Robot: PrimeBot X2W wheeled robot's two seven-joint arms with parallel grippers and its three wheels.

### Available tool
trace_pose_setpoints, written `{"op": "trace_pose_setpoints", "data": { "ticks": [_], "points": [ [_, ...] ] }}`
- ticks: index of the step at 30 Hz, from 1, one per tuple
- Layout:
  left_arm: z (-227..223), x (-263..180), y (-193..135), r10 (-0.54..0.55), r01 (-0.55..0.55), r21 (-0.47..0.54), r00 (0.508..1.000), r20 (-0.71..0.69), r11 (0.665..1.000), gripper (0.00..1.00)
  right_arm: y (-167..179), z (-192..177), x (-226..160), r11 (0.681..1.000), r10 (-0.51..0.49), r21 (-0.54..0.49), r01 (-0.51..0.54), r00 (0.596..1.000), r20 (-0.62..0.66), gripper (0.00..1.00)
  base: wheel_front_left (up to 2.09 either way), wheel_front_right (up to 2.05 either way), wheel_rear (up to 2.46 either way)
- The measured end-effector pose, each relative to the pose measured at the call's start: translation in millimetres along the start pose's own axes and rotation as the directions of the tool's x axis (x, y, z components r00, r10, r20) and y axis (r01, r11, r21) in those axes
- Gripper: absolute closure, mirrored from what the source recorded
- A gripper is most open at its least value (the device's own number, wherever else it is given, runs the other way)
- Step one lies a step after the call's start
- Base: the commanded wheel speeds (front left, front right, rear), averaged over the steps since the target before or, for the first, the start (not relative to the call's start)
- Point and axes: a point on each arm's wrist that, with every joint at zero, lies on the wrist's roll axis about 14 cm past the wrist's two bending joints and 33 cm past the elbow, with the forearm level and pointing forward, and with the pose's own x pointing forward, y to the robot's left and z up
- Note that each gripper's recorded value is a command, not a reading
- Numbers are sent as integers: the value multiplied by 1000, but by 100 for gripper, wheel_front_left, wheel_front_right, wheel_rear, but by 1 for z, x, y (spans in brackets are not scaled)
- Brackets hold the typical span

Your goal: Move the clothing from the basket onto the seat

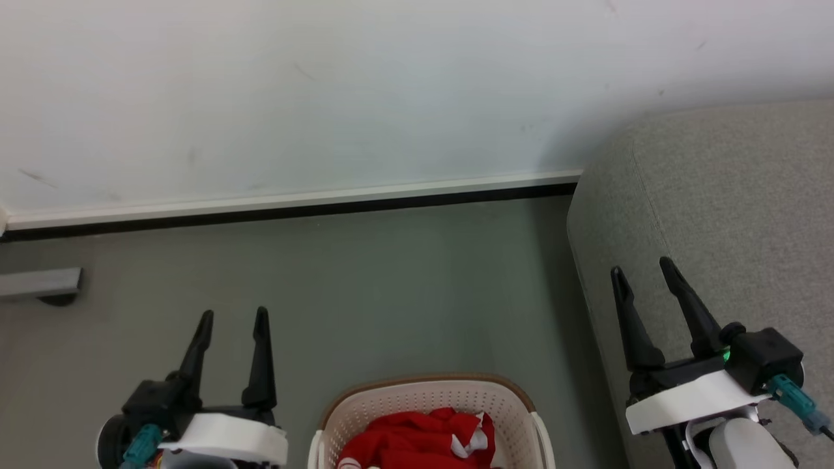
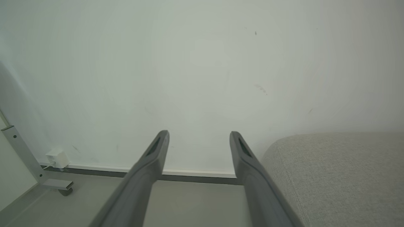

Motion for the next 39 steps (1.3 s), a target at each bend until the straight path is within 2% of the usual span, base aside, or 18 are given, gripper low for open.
{"op": "trace_pose_setpoints", "data": {
  "ticks": [8,14,27,33,39],
  "points": [
    [-29,28,-16,-68,67,-13,996,-57,998,0,-17,-6,24,999,-28,30,28,1000,3,0,0,0,0],
    [-58,47,-25,-115,113,-28,987,-114,993,0,-29,-12,44,999,-30,17,30,1000,1,0,0,0,0],
    [-139,74,-51,-238,224,-84,932,-273,971,0,-60,-37,88,998,-60,-3,60,998,-2,0,0,0,0],
    [-189,73,-64,-292,273,-102,878,-379,956,0,-75,-53,107,997,-76,-10,76,997,-7,0,0,0,0],
    [-247,53,-85,-369,336,-161,770,-520,928,0,-87,-65,127,997,-77,-24,77,997,2,0,0,0,0]
  ]
}}
